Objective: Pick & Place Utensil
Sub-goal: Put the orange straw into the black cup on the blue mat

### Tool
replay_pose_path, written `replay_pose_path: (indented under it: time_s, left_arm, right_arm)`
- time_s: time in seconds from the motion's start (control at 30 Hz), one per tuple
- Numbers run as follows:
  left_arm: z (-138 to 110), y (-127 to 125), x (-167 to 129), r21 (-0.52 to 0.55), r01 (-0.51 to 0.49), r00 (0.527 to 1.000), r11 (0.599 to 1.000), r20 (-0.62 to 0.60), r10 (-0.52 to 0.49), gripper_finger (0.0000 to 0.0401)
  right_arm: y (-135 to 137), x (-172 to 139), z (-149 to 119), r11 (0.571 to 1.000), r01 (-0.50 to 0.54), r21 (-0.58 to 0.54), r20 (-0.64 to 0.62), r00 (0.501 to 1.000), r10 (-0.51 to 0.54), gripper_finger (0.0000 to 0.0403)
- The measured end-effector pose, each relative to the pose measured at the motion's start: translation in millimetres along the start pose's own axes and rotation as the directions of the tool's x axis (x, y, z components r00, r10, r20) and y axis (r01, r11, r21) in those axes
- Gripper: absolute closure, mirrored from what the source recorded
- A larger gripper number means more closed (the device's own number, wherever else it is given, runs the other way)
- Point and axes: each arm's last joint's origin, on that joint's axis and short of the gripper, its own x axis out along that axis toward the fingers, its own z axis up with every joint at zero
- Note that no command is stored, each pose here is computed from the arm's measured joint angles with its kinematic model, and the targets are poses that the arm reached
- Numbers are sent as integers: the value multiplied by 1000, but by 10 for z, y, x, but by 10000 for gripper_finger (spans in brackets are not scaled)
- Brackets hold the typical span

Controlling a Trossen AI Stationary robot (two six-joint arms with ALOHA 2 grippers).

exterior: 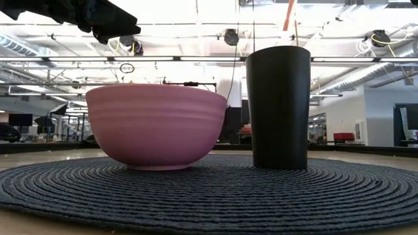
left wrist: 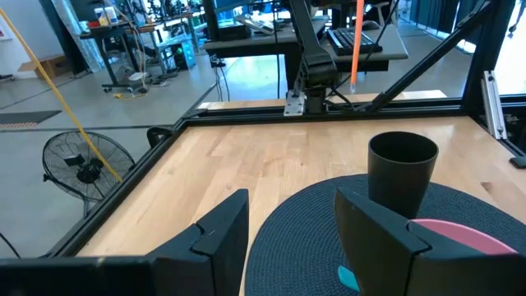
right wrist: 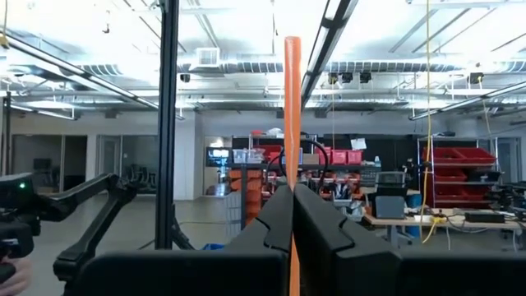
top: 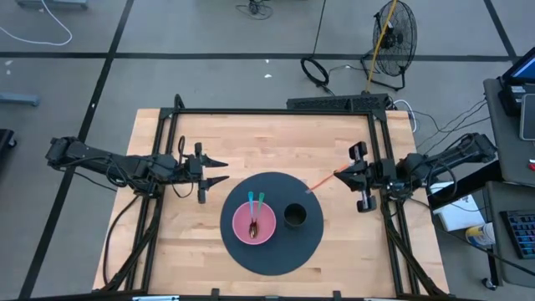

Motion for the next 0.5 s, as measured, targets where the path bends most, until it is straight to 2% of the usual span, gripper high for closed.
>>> replay_pose_path:
  time_s: [0.5]
  left_arm:
    - [0,0,0,-5,0,1000,1000,0,0,215]
  right_arm:
    - [64,138,-188,997,-6,82,-27,1000,8,403]
